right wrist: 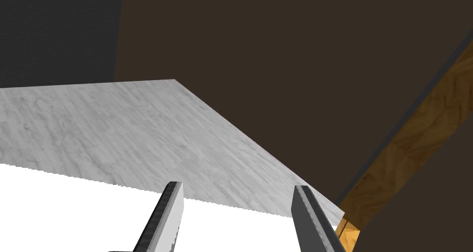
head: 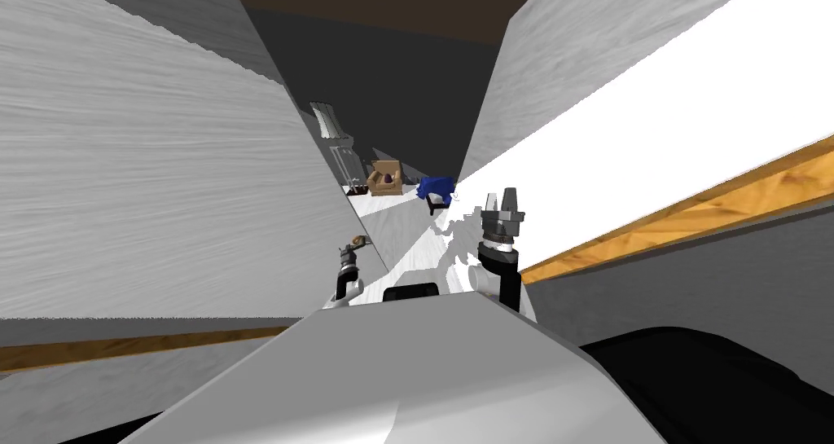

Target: Push the door open

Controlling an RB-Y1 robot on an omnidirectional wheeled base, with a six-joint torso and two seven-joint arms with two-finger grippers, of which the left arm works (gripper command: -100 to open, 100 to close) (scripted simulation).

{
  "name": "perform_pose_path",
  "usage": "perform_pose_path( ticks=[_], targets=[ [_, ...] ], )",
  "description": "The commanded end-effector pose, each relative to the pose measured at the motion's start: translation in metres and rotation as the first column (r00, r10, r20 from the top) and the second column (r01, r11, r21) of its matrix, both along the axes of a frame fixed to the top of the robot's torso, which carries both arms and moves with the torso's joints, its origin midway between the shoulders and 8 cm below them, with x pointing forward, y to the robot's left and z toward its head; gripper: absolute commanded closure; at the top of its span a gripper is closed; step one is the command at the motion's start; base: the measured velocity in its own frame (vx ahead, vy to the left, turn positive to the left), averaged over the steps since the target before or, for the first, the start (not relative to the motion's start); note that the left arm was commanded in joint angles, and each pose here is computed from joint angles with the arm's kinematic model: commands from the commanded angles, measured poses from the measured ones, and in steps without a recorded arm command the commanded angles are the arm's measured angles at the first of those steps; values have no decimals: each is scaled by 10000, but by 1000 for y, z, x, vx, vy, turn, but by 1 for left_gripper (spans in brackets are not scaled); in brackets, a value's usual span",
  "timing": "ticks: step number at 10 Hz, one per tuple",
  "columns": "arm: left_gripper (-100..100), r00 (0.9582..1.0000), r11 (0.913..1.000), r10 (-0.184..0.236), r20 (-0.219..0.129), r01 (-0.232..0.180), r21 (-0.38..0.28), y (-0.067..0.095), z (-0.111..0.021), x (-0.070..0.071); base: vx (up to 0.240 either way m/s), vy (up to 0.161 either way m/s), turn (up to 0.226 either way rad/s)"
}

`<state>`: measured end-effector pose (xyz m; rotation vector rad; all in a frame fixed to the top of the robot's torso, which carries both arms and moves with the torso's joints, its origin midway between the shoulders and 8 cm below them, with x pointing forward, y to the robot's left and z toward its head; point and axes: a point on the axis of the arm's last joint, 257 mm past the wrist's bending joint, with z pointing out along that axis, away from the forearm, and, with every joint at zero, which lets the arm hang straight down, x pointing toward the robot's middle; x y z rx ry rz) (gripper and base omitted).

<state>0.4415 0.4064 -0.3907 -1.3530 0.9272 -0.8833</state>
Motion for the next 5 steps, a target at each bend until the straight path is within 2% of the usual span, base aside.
perform_pose_path(
  ticks=[1,5],
  targets=[
    [100,9994,9994,328,125,-329,63,17,6,-1,239,-34,63],
    [100,9961,9961,876,126,-874,-156,30,2,-10,201,-44,74]
  ],
)
